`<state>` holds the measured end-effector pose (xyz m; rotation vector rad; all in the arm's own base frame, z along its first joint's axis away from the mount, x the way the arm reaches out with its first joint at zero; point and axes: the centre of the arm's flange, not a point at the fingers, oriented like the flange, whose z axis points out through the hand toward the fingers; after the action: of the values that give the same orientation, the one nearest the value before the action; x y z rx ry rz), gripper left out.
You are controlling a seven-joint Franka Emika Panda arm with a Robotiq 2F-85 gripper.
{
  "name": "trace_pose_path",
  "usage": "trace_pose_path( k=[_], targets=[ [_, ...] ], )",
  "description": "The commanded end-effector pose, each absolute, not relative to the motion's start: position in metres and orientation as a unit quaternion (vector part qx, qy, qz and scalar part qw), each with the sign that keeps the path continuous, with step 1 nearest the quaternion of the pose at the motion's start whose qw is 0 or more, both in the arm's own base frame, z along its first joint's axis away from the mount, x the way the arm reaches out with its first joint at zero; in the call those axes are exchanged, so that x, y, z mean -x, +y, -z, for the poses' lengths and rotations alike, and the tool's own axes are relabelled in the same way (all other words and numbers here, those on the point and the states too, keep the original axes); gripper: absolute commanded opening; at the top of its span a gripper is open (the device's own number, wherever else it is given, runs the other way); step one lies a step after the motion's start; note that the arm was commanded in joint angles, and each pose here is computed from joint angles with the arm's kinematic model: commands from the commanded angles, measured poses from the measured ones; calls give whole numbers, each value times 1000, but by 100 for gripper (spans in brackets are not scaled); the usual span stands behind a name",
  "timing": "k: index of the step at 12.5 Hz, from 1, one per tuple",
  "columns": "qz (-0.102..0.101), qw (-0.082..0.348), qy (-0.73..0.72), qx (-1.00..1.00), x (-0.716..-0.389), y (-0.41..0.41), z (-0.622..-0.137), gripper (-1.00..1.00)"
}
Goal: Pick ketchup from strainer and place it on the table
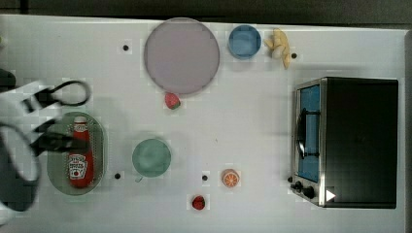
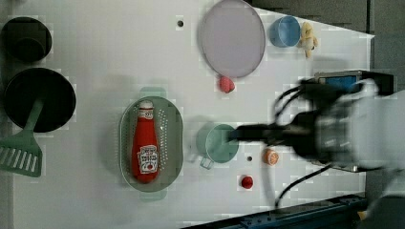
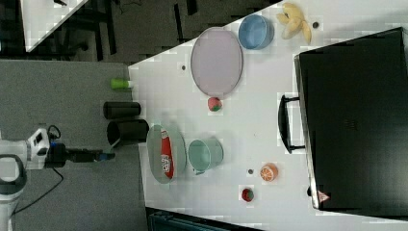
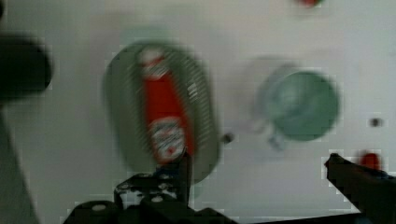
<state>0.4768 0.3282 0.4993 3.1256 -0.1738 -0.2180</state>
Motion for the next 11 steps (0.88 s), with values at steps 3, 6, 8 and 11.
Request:
trace_pose_path(
  k=[3,6,8,11],
  targets=[
    [88,-6,-49,-995,-438,385,-421,100],
    [66,-12,-50,-996,-423,393,-359,100],
    [50,-23,-36,-998,-414,392,-319,100],
    [40,-63,-43,-996,-405,392,-272,100]
  ],
)
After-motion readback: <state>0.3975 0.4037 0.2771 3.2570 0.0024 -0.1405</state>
